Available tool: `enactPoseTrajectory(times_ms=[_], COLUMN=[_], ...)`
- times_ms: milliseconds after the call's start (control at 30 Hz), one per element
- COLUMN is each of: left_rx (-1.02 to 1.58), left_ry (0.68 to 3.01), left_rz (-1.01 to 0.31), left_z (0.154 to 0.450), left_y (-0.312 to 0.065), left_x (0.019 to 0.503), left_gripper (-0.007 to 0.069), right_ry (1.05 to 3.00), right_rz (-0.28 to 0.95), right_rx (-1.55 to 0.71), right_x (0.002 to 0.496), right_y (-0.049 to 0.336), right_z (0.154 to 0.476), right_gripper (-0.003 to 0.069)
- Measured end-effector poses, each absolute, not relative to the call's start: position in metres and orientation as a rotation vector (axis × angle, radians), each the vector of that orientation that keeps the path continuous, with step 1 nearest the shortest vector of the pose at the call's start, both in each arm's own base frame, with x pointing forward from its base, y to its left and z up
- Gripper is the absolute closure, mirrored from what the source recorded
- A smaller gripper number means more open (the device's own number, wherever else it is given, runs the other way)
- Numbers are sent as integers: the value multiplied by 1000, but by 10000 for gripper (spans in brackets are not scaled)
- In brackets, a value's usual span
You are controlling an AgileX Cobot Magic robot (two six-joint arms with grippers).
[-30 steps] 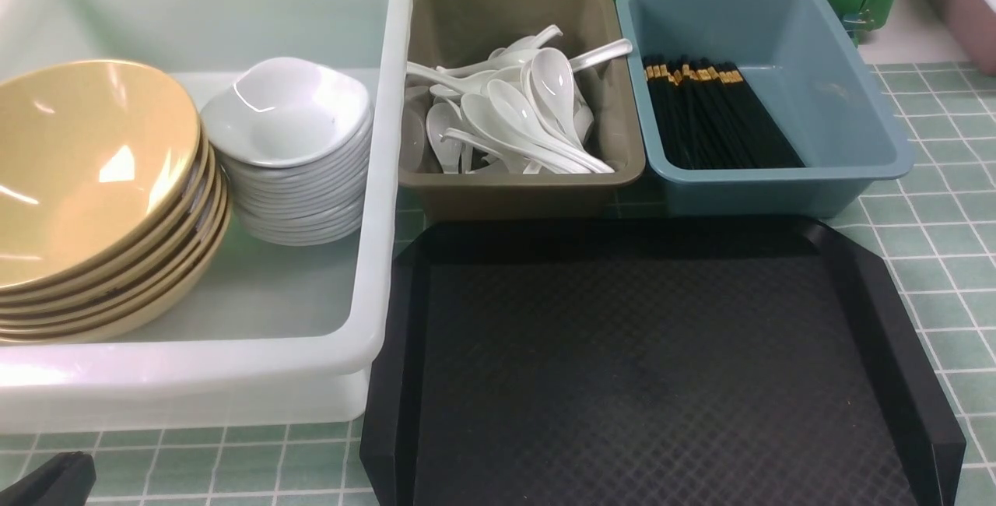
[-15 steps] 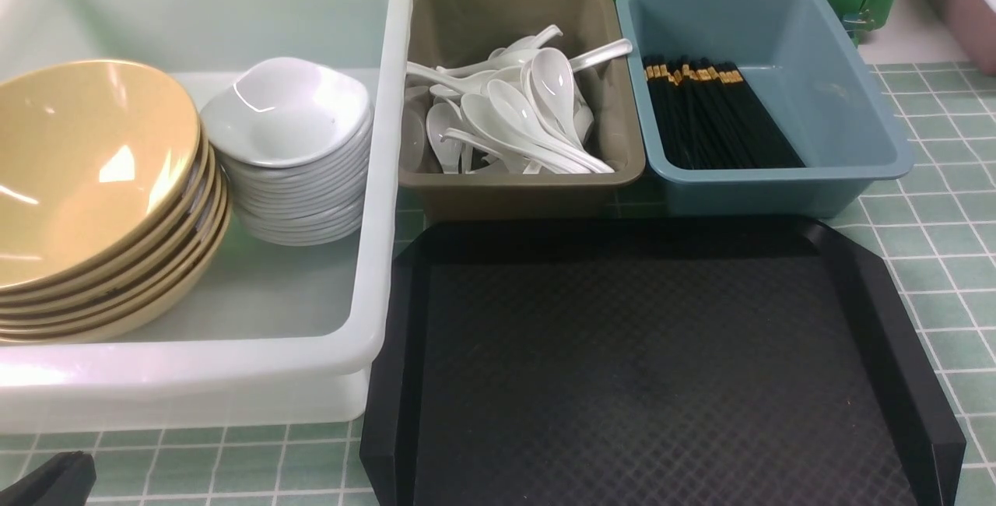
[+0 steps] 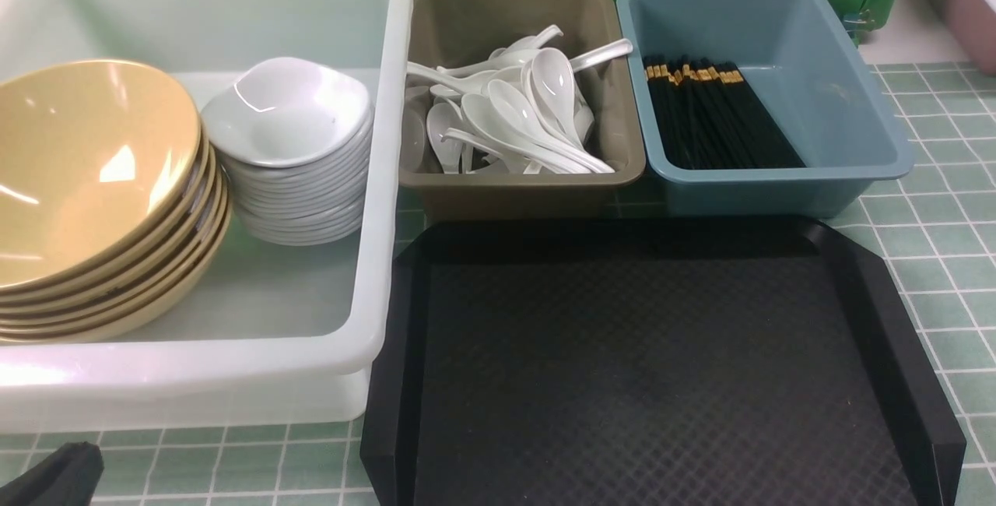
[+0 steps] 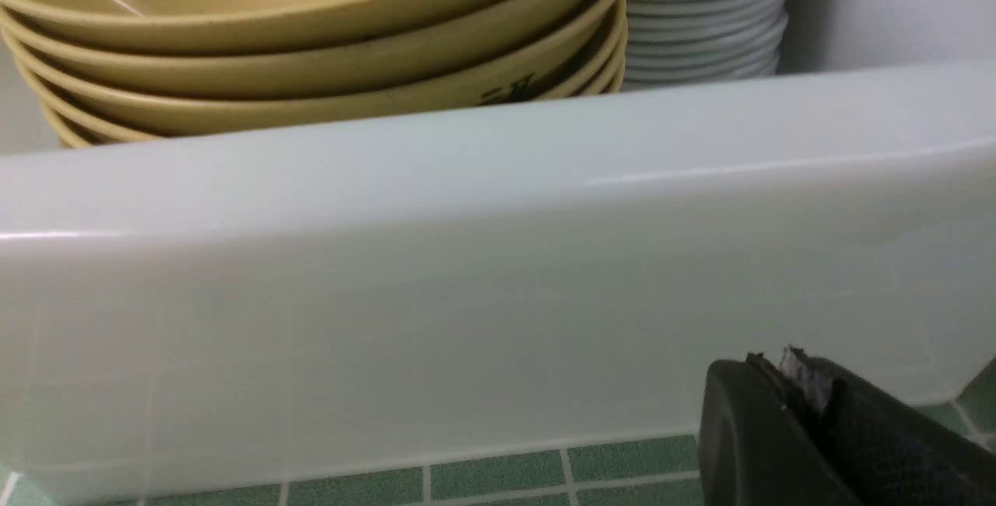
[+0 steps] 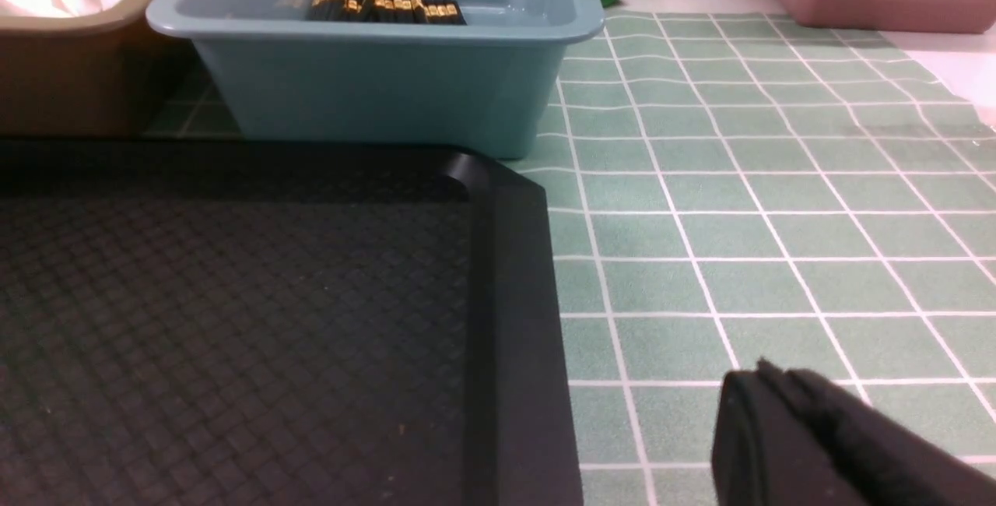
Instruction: On blue table put chopsticks spoon bowls plates into blue grey white boxes.
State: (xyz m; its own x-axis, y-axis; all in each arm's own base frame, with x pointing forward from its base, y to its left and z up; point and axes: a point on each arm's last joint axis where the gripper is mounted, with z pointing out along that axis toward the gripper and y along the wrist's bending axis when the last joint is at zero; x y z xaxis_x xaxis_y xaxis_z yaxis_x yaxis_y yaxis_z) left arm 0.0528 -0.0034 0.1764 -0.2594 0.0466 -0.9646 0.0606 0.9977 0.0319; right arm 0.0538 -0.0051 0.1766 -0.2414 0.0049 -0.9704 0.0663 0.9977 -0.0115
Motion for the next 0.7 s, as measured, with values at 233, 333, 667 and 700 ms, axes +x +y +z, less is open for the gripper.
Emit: enactPoseTrajectory(times_ms=[233, 333, 667, 700], left_rx=[-21, -46, -55, -55], left_ry=[1777, 1780, 1800, 1800], left_rz=[-20, -41, -46, -46], left_z=[180, 180, 178, 178], left_y=[-1, -1, -1, -1], left_x=[54, 54, 54, 54], left_gripper=[624, 624, 624, 624], right_ry=[1814, 1814, 1814, 1814], right_rz=[-57, -57, -57, -57], right_rx=[52, 52, 52, 52], right_x=[54, 54, 54, 54], right_y=[-5, -5, -5, -5], right_z=[177, 177, 177, 177], right_gripper=[605, 604, 593, 592])
